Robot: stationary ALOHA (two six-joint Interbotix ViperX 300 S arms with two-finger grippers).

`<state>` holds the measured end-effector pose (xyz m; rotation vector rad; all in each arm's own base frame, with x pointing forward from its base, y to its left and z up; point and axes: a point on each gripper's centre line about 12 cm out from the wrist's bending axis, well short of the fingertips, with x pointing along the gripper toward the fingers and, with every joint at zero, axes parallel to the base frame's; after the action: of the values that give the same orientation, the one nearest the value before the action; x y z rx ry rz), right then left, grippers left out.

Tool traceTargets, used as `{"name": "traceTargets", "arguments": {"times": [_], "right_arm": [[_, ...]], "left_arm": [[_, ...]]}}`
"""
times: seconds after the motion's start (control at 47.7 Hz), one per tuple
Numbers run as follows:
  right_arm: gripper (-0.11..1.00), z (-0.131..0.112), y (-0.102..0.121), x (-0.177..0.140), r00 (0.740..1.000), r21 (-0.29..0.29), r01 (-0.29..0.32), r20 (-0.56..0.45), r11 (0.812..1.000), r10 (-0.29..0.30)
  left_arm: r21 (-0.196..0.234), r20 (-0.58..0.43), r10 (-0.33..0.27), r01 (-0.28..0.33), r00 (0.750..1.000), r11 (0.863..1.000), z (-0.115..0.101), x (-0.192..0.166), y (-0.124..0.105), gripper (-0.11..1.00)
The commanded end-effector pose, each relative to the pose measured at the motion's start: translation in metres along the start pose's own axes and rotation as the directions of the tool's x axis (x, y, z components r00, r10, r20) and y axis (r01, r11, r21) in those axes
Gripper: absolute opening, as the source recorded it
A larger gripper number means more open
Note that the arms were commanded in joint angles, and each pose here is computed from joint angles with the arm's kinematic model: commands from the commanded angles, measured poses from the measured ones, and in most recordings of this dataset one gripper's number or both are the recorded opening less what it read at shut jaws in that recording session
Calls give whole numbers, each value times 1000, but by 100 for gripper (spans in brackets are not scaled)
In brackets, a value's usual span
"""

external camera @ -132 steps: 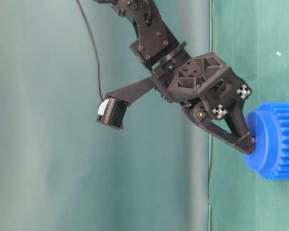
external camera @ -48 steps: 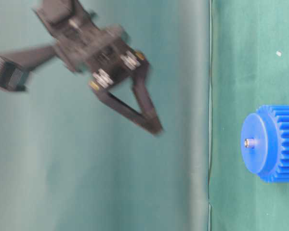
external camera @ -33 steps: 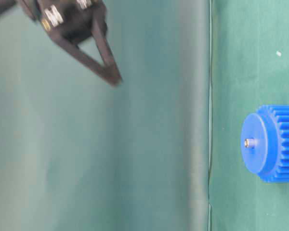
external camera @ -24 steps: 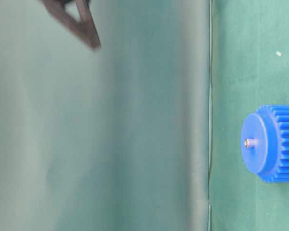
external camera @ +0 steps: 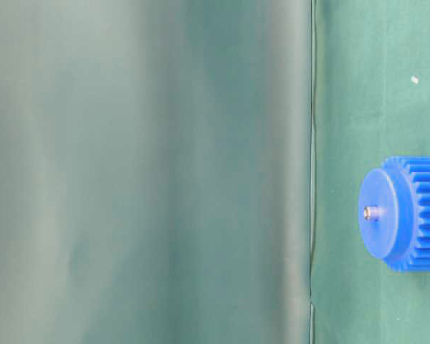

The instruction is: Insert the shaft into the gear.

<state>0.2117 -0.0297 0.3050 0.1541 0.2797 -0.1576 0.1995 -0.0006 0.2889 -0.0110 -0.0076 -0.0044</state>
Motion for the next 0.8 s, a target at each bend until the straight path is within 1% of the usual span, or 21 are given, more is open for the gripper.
{"name": "traceTargets", "arguments": {"times": [0.0,0.398,0.775], "right_arm": [[94,4,1,0,1000,-5,-2,11,1000,2],[94,3,1,2,1000,-8,-2,9,1000,2],[94,3,6,2,1000,-15,-24,7,1000,24]], "left_arm": [[2,29,1,-1,1000,1000,11,2,0,2],[2,18,3,-3,1000,1000,10,2,0,2],[2,18,1,-1,1000,1000,10,2,0,2]]}}
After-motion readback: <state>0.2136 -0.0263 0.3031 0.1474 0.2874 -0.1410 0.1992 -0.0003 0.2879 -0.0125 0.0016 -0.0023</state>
